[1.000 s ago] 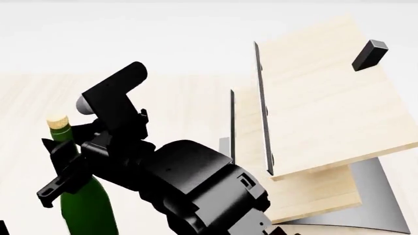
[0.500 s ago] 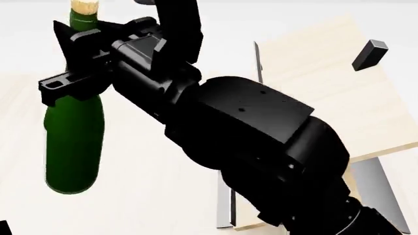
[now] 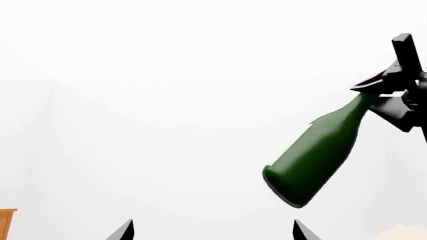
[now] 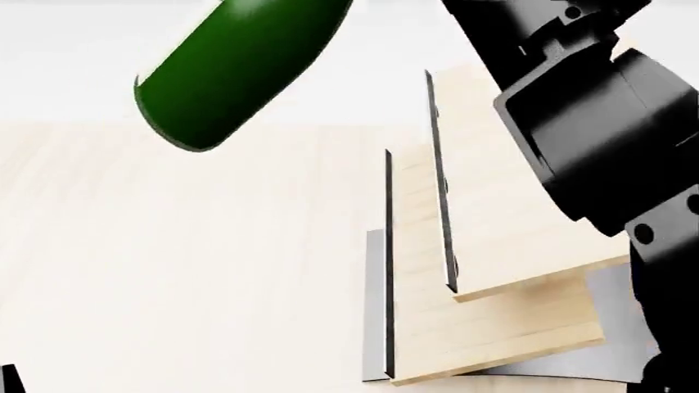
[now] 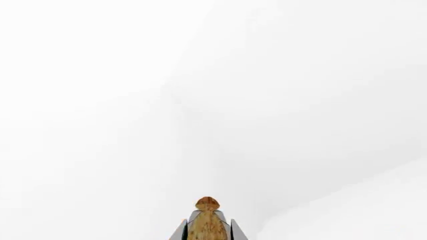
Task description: Put the wine bottle on the wine rack.
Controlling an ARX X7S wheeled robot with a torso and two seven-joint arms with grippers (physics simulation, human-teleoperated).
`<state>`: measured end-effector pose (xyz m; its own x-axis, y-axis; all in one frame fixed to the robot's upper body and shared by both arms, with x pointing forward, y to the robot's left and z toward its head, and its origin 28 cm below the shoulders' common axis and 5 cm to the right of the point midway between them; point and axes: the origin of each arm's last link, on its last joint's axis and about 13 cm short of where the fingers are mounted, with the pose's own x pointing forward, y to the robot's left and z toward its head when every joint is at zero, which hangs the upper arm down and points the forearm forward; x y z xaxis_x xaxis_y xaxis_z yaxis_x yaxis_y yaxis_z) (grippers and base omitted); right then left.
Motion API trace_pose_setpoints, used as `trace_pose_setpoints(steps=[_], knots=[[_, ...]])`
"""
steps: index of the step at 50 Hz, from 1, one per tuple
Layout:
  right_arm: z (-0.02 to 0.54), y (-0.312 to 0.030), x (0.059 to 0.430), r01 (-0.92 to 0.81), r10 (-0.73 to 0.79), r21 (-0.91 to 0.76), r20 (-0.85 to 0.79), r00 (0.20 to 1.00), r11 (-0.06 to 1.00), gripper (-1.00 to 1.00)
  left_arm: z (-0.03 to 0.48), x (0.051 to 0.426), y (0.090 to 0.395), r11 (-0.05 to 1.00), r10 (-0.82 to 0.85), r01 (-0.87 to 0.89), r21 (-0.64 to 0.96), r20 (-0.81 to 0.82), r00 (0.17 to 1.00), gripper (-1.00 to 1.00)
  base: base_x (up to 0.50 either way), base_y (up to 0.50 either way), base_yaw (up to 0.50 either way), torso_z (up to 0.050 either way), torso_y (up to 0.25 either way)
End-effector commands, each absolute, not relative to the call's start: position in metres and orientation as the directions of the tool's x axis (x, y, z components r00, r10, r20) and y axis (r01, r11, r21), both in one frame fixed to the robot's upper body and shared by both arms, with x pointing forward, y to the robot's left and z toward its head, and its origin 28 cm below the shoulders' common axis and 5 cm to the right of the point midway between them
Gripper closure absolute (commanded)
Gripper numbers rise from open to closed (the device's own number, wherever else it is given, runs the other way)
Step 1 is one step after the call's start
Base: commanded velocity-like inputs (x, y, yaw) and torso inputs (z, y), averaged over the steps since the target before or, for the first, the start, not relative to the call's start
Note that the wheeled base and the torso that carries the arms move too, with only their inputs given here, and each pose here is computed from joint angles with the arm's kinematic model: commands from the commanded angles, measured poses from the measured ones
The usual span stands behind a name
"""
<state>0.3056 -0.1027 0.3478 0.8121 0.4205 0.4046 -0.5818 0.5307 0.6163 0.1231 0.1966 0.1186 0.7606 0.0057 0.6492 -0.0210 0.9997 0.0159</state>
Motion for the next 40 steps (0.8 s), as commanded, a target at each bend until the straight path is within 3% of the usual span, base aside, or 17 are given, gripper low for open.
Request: trace_pose_setpoints(steps=[1, 13, 40], knots=[[0.362, -0.147, 0.295, -0.501, 0.216, 0.719, 0.457, 0.863, 0.482, 1.0, 0.118, 0.124, 0.197, 1.0, 0.006, -0.023, 0.018, 0.644, 0.765, -1.0, 0.0, 0.0, 0.0, 0.0, 0.0], [0.35, -0.184, 0.3, -0.385, 0.021, 0.822, 0.415, 0.909, 0.419, 1.0, 0.117, 0.124, 0.197, 1.0, 0.005, -0.022, 0.019, 0.643, 0.766, -1.0, 0.0, 0.0, 0.0, 0.0, 0.0], [0.317, -0.219, 0.305, -0.306, -0.045, 0.853, 0.357, 0.933, 0.422, 1.0, 0.116, 0.126, 0.196, 0.999, 0.002, -0.023, 0.025, 0.64, 0.768, -1.0, 0.0, 0.0, 0.0, 0.0, 0.001]])
